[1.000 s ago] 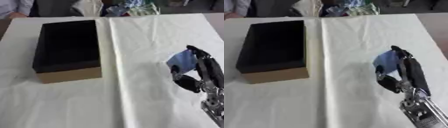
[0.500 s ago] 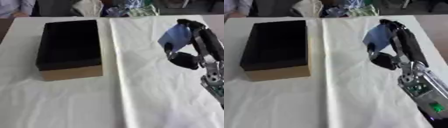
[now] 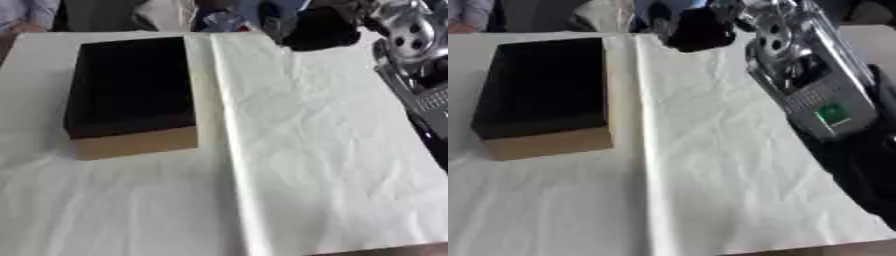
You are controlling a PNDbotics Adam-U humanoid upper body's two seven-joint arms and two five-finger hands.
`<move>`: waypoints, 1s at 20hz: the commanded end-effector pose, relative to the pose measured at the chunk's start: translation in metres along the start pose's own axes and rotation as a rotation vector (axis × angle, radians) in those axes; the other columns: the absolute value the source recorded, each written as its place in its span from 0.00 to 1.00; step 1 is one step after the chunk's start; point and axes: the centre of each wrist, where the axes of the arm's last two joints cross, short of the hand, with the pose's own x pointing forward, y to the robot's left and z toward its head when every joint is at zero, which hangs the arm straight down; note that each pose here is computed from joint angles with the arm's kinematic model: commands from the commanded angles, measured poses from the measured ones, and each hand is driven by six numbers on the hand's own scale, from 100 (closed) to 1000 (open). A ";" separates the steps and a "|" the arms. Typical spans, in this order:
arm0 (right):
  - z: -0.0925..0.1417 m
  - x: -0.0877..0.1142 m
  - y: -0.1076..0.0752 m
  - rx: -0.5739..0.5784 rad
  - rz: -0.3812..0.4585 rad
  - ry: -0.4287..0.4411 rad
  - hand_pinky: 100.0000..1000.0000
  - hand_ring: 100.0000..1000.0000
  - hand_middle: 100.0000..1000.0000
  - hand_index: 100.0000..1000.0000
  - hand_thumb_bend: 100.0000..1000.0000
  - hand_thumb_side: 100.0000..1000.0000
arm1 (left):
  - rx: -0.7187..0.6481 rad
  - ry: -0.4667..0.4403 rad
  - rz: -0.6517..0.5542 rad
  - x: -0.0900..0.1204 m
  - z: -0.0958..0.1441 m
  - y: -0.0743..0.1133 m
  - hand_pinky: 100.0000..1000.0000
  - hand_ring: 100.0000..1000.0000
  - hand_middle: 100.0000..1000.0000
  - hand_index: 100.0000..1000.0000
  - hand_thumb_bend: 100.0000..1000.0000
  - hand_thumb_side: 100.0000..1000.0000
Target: Pick up objects on the table and place them in the box.
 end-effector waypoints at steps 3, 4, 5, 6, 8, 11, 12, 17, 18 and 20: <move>-0.002 0.035 -0.008 0.028 -0.002 -0.053 0.57 0.58 0.61 0.83 0.00 0.00 | -0.025 -0.020 -0.004 0.006 -0.002 0.000 1.00 0.66 0.65 0.85 0.00 0.58; -0.003 0.041 -0.008 0.034 -0.004 -0.053 0.57 0.58 0.61 0.83 0.00 0.00 | -0.027 -0.018 -0.002 0.006 -0.002 0.000 1.00 0.66 0.65 0.85 0.00 0.58; -0.006 0.046 -0.006 0.045 -0.007 -0.049 0.57 0.58 0.61 0.83 0.00 0.00 | -0.029 -0.017 0.001 0.005 -0.001 -0.001 1.00 0.66 0.65 0.85 0.00 0.58; -0.011 0.051 -0.004 0.058 -0.006 -0.044 0.57 0.58 0.61 0.83 0.00 0.00 | -0.032 -0.016 0.003 0.005 -0.001 -0.001 1.00 0.66 0.65 0.85 0.00 0.58; -0.022 0.059 0.002 0.085 -0.004 -0.041 0.58 0.58 0.61 0.82 0.00 0.00 | -0.036 -0.015 0.008 0.005 -0.001 -0.002 1.00 0.66 0.65 0.85 0.00 0.58; -0.040 0.070 0.015 0.134 0.008 -0.043 0.58 0.59 0.61 0.82 0.00 0.00 | -0.042 -0.015 0.013 0.005 -0.001 -0.003 1.00 0.66 0.65 0.85 0.00 0.58; -0.046 0.073 0.019 0.154 0.013 -0.045 0.58 0.59 0.61 0.82 0.00 0.00 | -0.044 -0.015 0.015 0.005 -0.002 -0.003 1.00 0.66 0.65 0.85 0.00 0.58; -0.073 0.084 0.044 0.266 0.055 -0.039 0.59 0.60 0.62 0.82 0.00 0.00 | -0.054 -0.016 0.023 0.006 -0.003 -0.005 1.00 0.66 0.65 0.85 0.00 0.58; -0.077 0.085 0.048 0.284 0.064 -0.035 0.59 0.60 0.62 0.81 0.00 0.00 | -0.055 -0.016 0.024 0.006 -0.003 -0.005 1.00 0.66 0.65 0.85 0.00 0.58; -0.084 0.085 0.054 0.315 0.076 -0.026 0.60 0.61 0.62 0.81 0.00 0.00 | -0.058 -0.016 0.027 0.006 -0.003 -0.006 1.00 0.66 0.65 0.85 0.00 0.59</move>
